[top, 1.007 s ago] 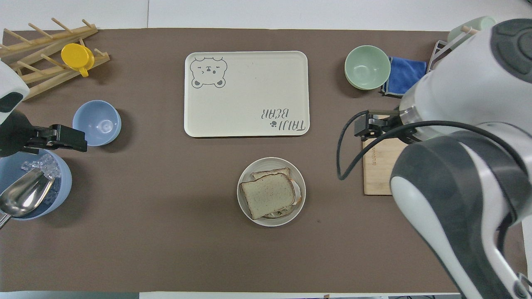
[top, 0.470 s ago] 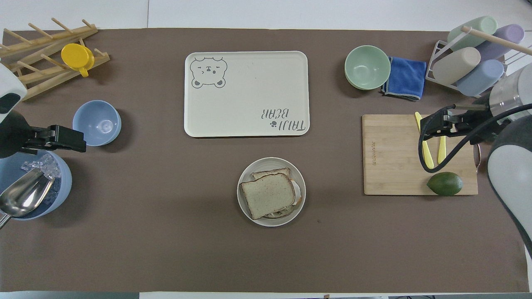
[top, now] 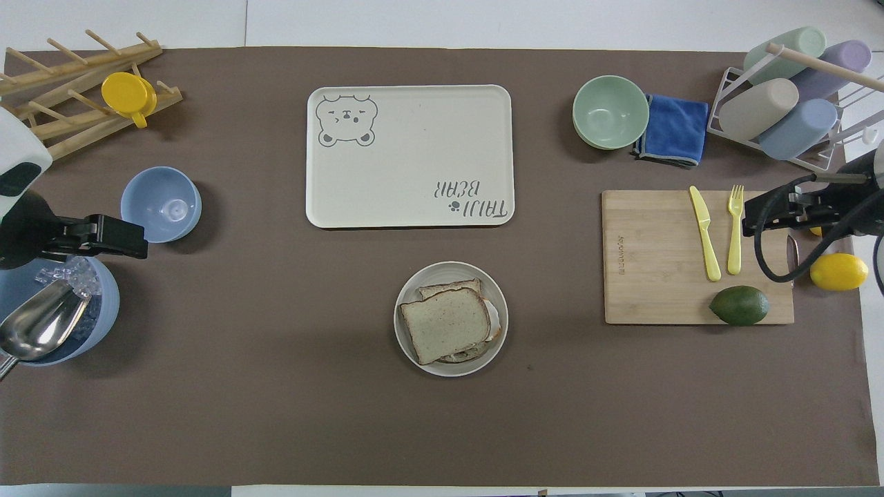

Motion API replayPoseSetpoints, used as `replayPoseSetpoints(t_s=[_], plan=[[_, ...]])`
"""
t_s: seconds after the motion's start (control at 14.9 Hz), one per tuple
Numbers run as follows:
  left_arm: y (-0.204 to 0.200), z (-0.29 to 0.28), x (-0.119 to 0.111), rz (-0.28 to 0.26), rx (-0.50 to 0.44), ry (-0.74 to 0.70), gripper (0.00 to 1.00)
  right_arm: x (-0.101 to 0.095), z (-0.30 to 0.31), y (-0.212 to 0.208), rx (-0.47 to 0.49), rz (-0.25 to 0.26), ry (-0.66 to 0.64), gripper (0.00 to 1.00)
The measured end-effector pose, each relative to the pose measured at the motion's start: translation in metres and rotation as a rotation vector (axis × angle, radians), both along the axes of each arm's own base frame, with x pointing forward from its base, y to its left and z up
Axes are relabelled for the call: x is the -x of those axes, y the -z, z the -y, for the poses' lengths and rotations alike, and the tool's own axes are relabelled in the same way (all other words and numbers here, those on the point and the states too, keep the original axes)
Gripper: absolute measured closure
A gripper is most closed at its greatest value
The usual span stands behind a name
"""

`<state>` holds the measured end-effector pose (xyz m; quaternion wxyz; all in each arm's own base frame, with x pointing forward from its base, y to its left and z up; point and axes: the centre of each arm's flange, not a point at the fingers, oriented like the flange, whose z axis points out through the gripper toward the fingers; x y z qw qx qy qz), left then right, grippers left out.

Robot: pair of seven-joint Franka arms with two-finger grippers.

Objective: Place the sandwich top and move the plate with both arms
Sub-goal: 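Reach the left gripper toward the rim of the white plate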

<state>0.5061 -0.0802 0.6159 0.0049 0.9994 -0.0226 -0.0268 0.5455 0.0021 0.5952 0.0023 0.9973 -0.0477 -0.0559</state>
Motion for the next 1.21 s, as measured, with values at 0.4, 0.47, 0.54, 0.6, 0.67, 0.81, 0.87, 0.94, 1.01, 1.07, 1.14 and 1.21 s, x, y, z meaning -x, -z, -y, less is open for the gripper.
replayPoseSetpoints(t_s=[0.4, 0.47, 0.54, 0.6, 0.67, 0.81, 0.87, 0.94, 1.01, 1.07, 1.14, 1.21], plan=[[0.034, 0.021, 0.01, 0.021, 0.067, 0.014, 0.0, -0.004, 0.012, -0.001, -0.005, 0.026, -0.028, 0.0], [0.045, 0.031, 0.01, 0.034, 0.093, 0.013, 0.0, -0.004, 0.012, -0.001, -0.006, 0.028, -0.043, 0.0], [0.057, 0.045, 0.011, 0.048, 0.105, 0.015, 0.0, -0.005, 0.012, -0.002, -0.006, 0.035, -0.05, 0.0], [0.072, 0.064, 0.014, 0.061, 0.112, 0.015, 0.0, -0.005, 0.013, -0.002, -0.006, 0.038, -0.052, 0.0], [0.089, 0.086, 0.019, 0.073, 0.115, 0.015, 0.0, -0.005, 0.014, -0.002, -0.006, 0.039, -0.056, 0.0], [0.125, 0.126, 0.033, 0.075, 0.117, 0.019, 0.0, -0.006, 0.015, -0.002, -0.008, 0.04, -0.084, 0.0], [0.143, 0.143, 0.039, 0.066, 0.115, 0.025, 0.0, -0.006, 0.015, -0.002, -0.009, 0.039, -0.096, 0.0], [0.16, 0.159, 0.044, 0.053, 0.111, 0.03, 0.0, -0.006, 0.015, -0.002, -0.009, 0.038, -0.102, 0.0], [0.176, 0.173, 0.048, 0.041, 0.107, 0.032, 0.0, -0.006, 0.016, -0.001, -0.01, 0.037, -0.105, 0.0], [0.192, 0.186, 0.05, 0.034, 0.104, 0.039, 0.0, -0.006, 0.016, -0.001, -0.01, 0.033, -0.106, 0.0], [0.205, 0.196, 0.052, 0.031, 0.103, 0.049, 0.0, -0.005, 0.015, 0.0, -0.011, 0.026, -0.107, 0.0], [0.216, 0.204, 0.053, 0.03, 0.102, 0.059, 0.0, -0.004, 0.015, 0.0, -0.011, 0.021, -0.108, 0.0]])
